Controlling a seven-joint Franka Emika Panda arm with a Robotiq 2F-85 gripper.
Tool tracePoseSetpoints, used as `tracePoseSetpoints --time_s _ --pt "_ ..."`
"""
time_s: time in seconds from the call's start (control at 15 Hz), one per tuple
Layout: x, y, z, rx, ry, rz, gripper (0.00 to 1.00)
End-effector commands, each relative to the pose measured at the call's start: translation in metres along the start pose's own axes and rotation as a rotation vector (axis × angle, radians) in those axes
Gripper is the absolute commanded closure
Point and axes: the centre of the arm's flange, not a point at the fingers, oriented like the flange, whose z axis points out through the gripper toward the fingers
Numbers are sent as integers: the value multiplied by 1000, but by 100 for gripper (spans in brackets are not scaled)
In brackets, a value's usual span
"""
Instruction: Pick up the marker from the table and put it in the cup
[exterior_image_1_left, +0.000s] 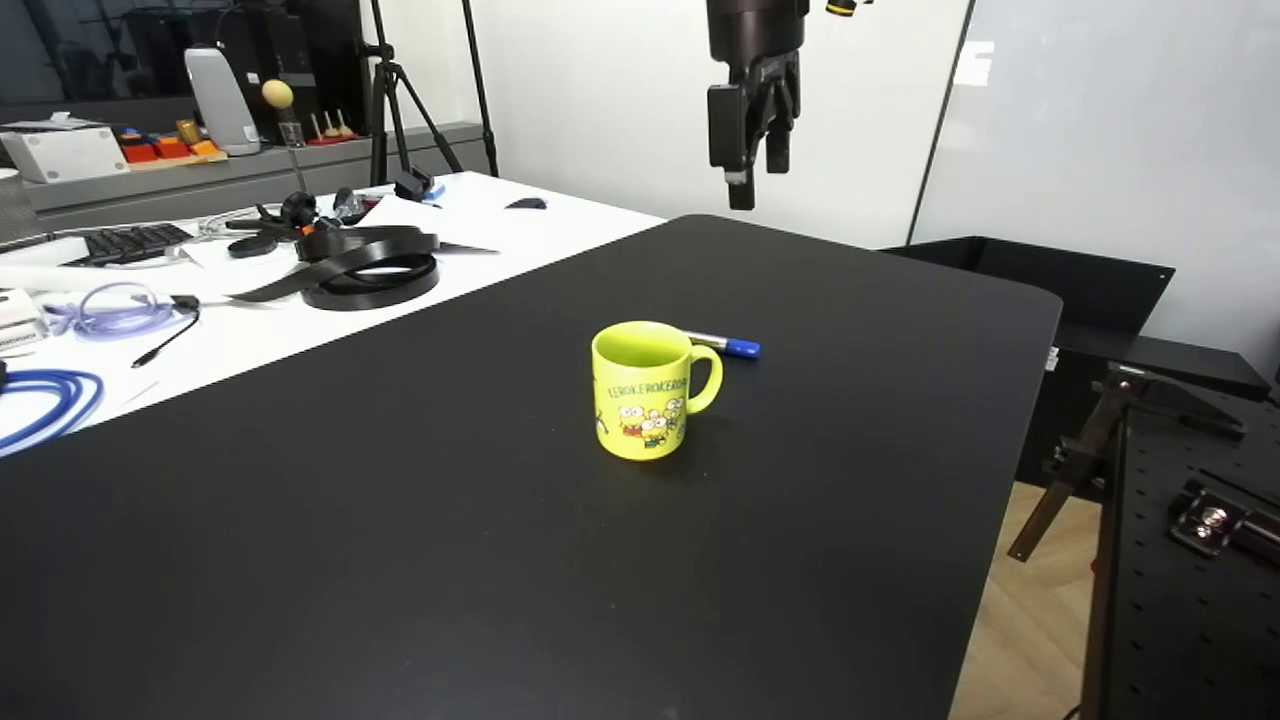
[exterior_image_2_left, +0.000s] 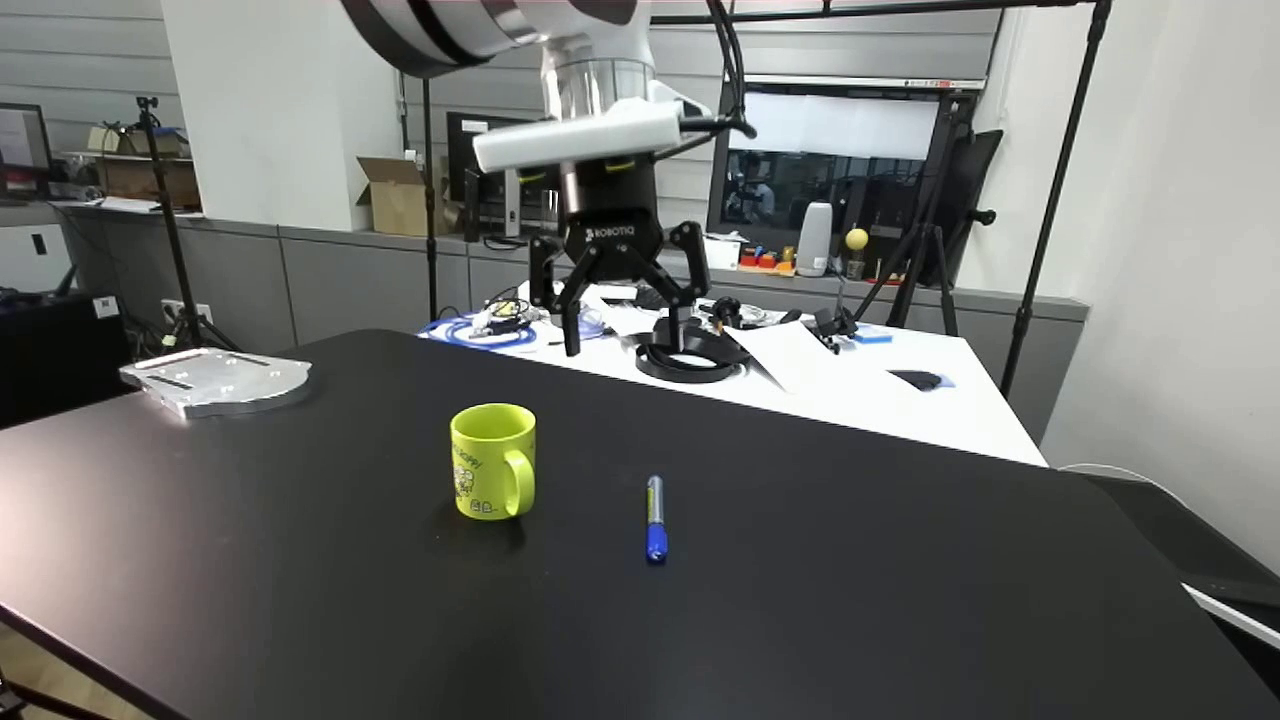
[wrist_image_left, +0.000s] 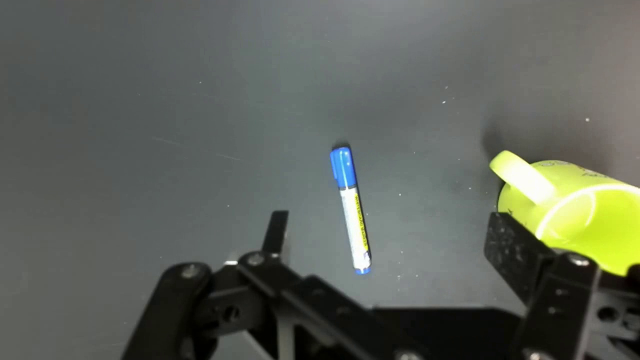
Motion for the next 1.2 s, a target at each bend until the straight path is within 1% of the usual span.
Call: tracePoseSetpoints --time_s 0.0,0.2,0.33,0.4,0.47,0.67,0.8,1.0,1.13 --pt "34 21 27 1 -43 -176 0" --pt "54 34 53 0 -94 -292 0" --pt "69 37 73 21 -102 -337 0" --pt "75 35 80 27 -102 -324 0" --pt "47 26 70 20 -90 -311 0" --pt "61 27 87 22 -101 -323 0" --pt "62 20 93 10 -63 -268 0" --pt "66 12 107 46 -42 -224 0" --pt "67 5 118 72 -29 -166 0"
